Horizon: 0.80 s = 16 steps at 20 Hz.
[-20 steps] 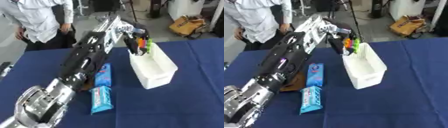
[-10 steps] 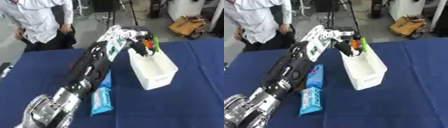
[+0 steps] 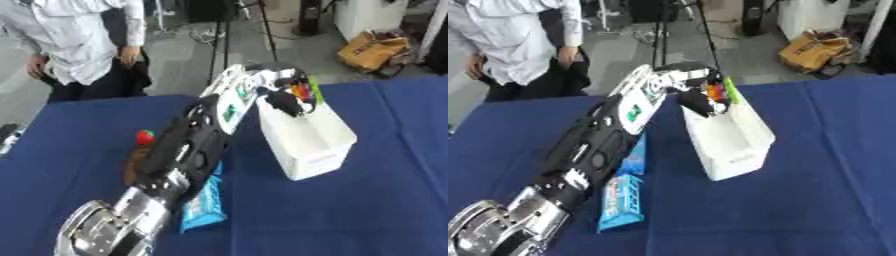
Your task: Pick up objects on the table and place them in the box.
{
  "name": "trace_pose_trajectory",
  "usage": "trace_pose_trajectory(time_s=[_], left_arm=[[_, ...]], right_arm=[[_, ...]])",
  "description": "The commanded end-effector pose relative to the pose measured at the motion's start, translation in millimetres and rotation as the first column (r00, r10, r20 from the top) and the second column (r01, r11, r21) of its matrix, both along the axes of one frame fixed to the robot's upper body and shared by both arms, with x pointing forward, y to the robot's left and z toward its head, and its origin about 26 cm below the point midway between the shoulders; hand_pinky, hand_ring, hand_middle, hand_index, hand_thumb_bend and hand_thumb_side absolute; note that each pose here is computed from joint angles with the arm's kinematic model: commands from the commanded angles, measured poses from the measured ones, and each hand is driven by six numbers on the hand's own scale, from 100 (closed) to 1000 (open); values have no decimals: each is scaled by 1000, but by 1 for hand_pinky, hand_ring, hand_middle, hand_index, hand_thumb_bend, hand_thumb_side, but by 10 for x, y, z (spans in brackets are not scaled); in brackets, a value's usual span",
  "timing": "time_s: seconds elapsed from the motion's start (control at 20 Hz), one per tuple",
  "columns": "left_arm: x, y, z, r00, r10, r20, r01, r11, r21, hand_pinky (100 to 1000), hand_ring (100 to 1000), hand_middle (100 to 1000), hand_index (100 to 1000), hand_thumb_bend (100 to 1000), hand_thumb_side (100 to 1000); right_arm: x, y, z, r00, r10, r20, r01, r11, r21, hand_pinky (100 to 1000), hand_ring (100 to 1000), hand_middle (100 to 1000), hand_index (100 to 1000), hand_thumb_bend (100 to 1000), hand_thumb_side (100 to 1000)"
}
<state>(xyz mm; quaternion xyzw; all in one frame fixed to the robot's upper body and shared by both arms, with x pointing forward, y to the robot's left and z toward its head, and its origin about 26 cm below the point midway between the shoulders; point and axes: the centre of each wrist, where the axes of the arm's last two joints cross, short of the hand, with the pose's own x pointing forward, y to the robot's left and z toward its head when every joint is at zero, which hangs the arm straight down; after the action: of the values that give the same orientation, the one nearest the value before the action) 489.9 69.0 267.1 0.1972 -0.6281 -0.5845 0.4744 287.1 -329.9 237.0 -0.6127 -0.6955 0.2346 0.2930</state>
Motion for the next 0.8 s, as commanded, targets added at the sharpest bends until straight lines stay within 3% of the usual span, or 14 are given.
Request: trace_pose_trajectory(time_s=[0.05,0.35,0.45,0.6,0.8], left_arm=[[3,13,77,999,27,25,-25,998,-62,955,354,352,497,100,443],[20,-21,-22,997,72,15,-71,996,-55,963,388,392,552,100,442],[22,-29,-42,998,68,15,-67,997,-48,974,474,472,690,100,480],[26,-37,-68,999,48,11,-48,998,-38,986,597,564,765,100,512],[27,-46,-65,999,38,14,-38,999,-20,996,665,615,813,100,535]], right_arm=[[-21,8,96,999,11,30,-11,1000,-9,869,916,817,765,100,1000],[-19,11,102,999,15,35,-15,1000,-8,869,916,816,763,100,1000],[-18,12,101,999,16,35,-15,1000,-6,869,916,815,763,100,1000],[-19,12,101,999,16,36,-16,1000,-5,869,916,815,763,100,1000],[-18,11,105,999,18,39,-18,1000,-6,869,915,814,762,100,1000]])
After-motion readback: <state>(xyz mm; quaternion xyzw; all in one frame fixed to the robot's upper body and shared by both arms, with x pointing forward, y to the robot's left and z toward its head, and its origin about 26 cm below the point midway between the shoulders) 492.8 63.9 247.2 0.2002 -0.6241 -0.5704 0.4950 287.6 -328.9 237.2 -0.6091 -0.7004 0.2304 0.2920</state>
